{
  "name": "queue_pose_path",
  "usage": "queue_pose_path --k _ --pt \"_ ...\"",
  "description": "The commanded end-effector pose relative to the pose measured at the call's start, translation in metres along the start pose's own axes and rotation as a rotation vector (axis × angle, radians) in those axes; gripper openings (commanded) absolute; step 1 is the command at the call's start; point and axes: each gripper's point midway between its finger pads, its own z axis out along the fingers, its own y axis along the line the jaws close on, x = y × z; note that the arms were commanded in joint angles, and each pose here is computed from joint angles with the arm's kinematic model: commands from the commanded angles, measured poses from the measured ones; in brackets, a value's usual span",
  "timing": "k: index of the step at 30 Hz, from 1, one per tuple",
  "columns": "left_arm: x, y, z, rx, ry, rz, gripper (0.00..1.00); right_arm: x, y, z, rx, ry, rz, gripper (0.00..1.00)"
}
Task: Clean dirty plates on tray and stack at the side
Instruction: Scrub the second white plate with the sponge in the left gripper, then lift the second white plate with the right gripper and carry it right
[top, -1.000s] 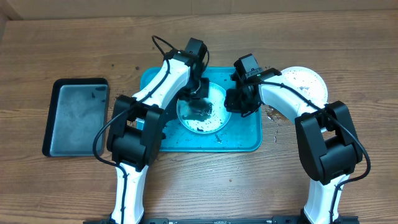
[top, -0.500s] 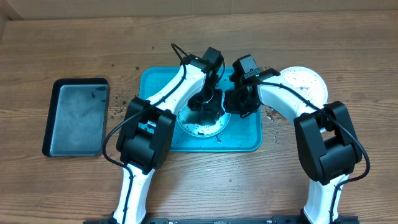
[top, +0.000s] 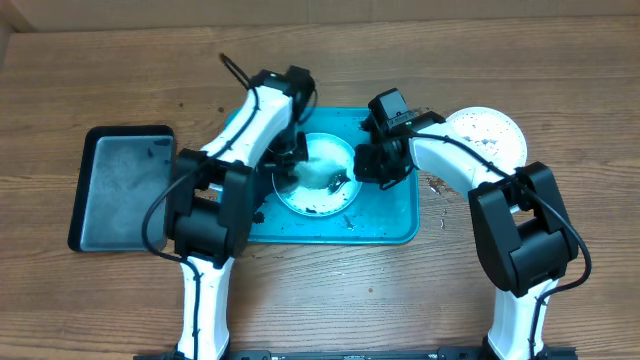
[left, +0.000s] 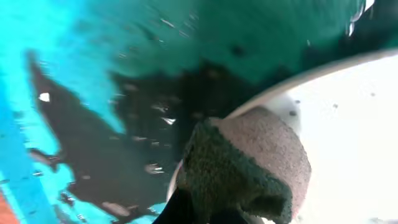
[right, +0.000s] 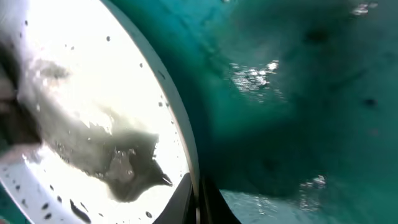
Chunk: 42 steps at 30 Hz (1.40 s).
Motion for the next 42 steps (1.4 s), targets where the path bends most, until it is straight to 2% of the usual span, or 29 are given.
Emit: queue_pose_path --k 1,4,8,12,13,17,21,28,34,42 --pt "-0.044 0.07 -0.071 0.012 -0.223 -0.206 0.04 -0.011 -0.015 -0.006 0.055 -0.023 0.015 0.04" --pt "-0.05 0.09 -0.114 0.135 -0.309 -0.275 0.04 -0.023 -0.002 -0.016 0.021 -0.042 -0.029 0.04" --pt "-0.048 0.123 -0.163 0.312 -0.397 -0.292 0.04 -0.04 0.013 -0.035 0.006 -0.076 -0.069 0.04" --pt "-0.036 0.18 -0.179 0.319 -0.419 -0.407 0.04 -0.055 0.032 -0.059 0.008 -0.113 -0.171 0.04" --pt "-0.031 0.202 -0.176 0.309 -0.406 -0.46 0.04 -0.062 0.038 -0.069 0.031 -0.138 -0.19 0.04" --pt "-0.02 0.242 -0.161 0.285 -0.352 -0.567 0.04 -0.073 0.057 -0.09 0.119 -0.199 -0.285 0.04" --pt "-0.017 0.269 -0.145 0.273 -0.316 -0.639 0.04 -0.083 0.063 -0.111 0.359 -0.304 -0.358 0.04" --pt "-0.016 0.292 -0.135 0.271 -0.311 -0.727 0.04 -0.078 0.101 -0.145 0.851 -0.517 -0.625 0.04" --pt "-0.016 0.294 -0.135 0.268 -0.313 -0.727 0.04 -0.071 0.158 -0.182 1.144 -0.682 -0.845 0.04" --pt "-0.016 0.294 -0.135 0.268 -0.312 -0.727 0.04 -0.067 0.192 -0.216 1.382 -0.727 -0.966 0.04"
